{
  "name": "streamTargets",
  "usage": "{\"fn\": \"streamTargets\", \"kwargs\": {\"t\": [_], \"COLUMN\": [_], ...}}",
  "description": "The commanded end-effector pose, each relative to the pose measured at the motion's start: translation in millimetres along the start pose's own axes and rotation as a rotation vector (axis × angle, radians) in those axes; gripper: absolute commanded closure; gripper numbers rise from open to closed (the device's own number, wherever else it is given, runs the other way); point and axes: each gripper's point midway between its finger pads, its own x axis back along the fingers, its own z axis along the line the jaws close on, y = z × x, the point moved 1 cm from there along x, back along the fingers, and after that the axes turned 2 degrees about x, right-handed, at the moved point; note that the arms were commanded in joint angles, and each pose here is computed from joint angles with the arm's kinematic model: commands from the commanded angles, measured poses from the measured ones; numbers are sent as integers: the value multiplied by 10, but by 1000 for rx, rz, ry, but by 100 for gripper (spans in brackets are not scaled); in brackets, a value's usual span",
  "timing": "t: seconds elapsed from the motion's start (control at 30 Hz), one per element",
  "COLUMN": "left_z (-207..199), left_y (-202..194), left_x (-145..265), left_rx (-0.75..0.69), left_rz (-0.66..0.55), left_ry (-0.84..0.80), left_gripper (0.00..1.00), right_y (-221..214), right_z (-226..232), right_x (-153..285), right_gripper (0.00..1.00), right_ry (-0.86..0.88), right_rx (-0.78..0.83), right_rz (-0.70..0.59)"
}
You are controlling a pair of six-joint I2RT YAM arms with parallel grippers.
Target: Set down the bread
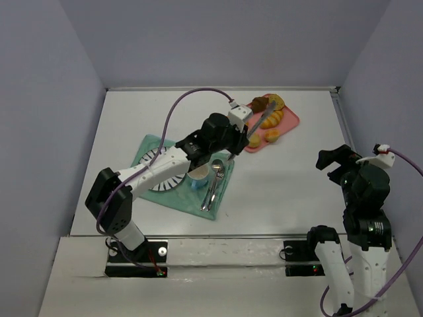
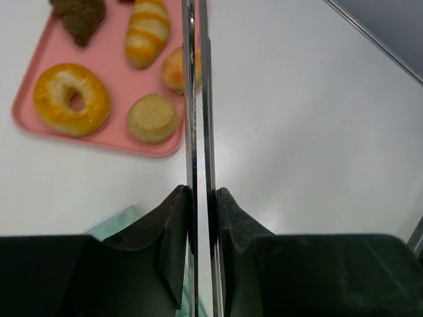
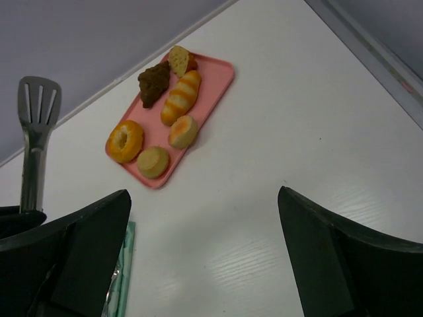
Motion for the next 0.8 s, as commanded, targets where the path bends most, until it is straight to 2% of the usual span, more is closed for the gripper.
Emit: {"fn": "streamTargets", "kwargs": {"t": [0.0, 0.03, 0.07, 0.17, 0.2, 0.23, 0.43, 0.77], "left_z": [352, 466, 520, 588, 620, 651, 994, 1128], "left_y": [317, 300, 275, 302, 240, 236, 131, -2], "left_x": [375, 405, 426, 433, 411, 405, 336, 102], "left_rx": [173, 187, 191, 201, 205, 208, 271, 301], "left_rz": [-55, -45, -17, -1, 24, 29, 83, 160], "left_ry": [186, 253, 275, 310, 326, 339, 447, 379], "left_gripper": [87, 87, 83, 82, 79, 71, 60, 54], "right_y": [103, 102, 97, 75, 65, 66, 25, -4], "right_z": [-17, -16, -13, -21, -21, -20, -16, -2], "right_x": [-59, -66, -77, -107, -119, -123, -164, -232], "right_gripper": [2, 2, 3, 3, 3, 3, 3, 3], "right_ry": [-22, -22, -23, -31, -32, -32, -33, -32], "right_rx": [-23, -23, -23, -24, -25, -25, -23, -21], "right_rz": [-54, -53, -48, -36, -31, -31, -9, 8]}}
